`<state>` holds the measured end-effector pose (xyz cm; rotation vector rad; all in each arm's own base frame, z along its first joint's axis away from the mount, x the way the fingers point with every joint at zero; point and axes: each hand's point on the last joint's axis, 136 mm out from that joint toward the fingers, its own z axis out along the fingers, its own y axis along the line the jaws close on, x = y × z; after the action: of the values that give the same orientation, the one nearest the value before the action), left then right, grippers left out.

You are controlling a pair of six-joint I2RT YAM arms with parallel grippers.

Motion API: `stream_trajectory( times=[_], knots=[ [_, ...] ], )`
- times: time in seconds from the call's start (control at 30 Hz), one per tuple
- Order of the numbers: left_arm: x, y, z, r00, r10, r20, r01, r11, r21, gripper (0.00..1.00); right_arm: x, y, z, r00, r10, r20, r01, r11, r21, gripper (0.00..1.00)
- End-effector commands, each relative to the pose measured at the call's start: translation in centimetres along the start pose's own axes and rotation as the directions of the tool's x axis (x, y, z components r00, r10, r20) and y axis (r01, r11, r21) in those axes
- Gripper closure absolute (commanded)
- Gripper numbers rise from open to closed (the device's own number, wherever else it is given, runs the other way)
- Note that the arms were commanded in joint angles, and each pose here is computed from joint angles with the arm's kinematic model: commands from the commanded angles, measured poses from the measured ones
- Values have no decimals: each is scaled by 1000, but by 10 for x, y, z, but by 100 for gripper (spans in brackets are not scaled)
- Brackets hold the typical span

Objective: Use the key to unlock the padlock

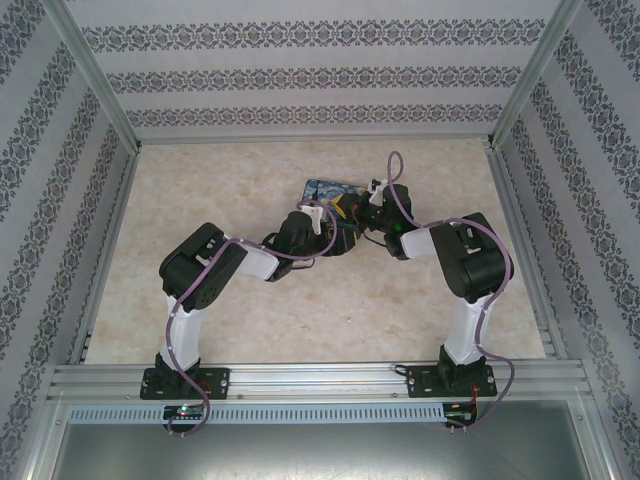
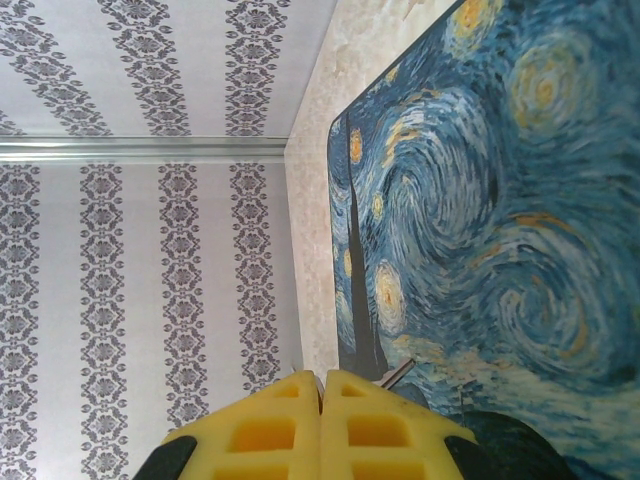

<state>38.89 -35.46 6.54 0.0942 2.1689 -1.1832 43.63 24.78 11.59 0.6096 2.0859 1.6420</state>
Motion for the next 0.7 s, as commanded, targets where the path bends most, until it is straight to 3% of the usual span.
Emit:
stream_trajectory(
  times=[0.0,0.67],
  knots=[
    [-7,-13,0,998,-44,44,40,995,89,17,8,-31,2,999,44,-19,-43,997,65,100],
    [-21,-9,-16,975,-182,127,165,977,132,22,10,-36,1,999,48,-16,-47,996,71,100]
  ],
)
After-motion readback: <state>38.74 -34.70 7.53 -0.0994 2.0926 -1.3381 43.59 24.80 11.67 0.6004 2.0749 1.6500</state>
